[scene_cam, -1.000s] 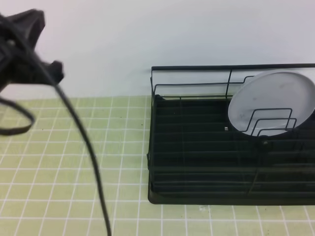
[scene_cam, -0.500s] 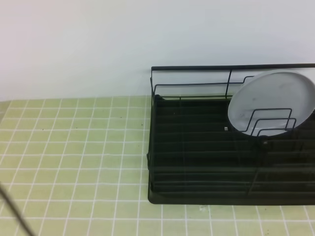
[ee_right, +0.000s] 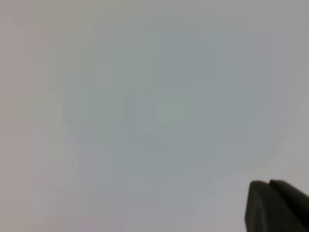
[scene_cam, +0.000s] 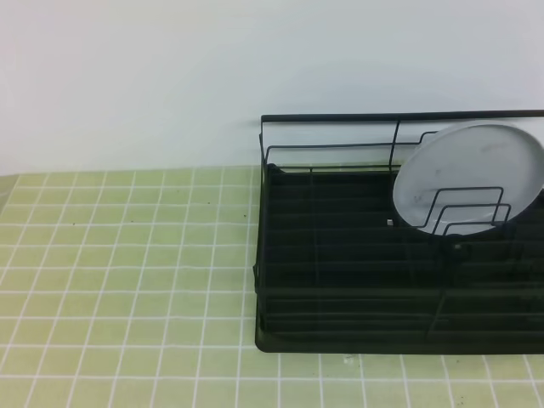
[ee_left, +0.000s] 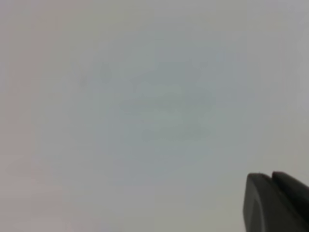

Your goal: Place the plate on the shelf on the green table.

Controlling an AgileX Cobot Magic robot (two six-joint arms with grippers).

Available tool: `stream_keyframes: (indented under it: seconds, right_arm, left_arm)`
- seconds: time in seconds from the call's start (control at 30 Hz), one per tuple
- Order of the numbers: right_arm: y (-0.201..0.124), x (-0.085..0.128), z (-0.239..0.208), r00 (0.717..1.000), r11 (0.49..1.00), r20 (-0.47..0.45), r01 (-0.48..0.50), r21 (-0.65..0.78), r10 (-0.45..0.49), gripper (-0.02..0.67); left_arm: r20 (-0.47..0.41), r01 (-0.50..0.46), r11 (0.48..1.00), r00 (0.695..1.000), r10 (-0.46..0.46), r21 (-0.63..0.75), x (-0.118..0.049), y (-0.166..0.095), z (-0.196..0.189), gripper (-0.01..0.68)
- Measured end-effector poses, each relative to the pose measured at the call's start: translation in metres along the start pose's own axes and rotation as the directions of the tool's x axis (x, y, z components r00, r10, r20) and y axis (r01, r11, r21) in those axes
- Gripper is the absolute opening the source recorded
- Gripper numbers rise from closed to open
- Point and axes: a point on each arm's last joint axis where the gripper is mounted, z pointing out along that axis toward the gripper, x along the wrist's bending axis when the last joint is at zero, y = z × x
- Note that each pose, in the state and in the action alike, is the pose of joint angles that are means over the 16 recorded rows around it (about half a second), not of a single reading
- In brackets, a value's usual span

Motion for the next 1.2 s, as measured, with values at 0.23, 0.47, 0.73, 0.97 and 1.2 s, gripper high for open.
stream_keyframes:
  seconds: [0.23,0.47,0.73,0.97,1.2]
  right_arm:
    - [-0.027,0.003,-0.006,0.999,0.997,0.025,-0.040,0.066,0.038,0.000]
    - [-0.072,0.014,-0.010,0.998,0.958,-0.028,-0.047,0.284,0.057,0.000]
    - [-0.127,0.019,-0.027,1.000,0.878,0.010,-0.030,0.477,0.028,0.000]
    - [-0.157,0.025,-0.038,1.000,0.857,0.008,-0.017,0.516,0.015,-0.001]
    - [-0.171,0.028,-0.045,0.999,0.823,0.005,-0.029,0.567,0.032,-0.001]
  left_arm:
    - [-0.030,0.071,0.997,0.997,-0.070,0.037,-0.002,-0.045,-0.016,-0.002]
    - [-0.063,0.112,0.988,0.992,-0.106,0.106,-0.005,-0.119,-0.027,-0.002]
    - [-0.060,0.125,0.970,0.992,-0.114,0.211,-0.011,-0.193,-0.038,-0.002]
    - [-0.001,0.096,0.954,0.995,-0.100,0.285,-0.017,-0.225,-0.044,-0.002]
    - [0.063,0.053,0.944,0.995,-0.078,0.325,-0.021,-0.233,-0.048,-0.002]
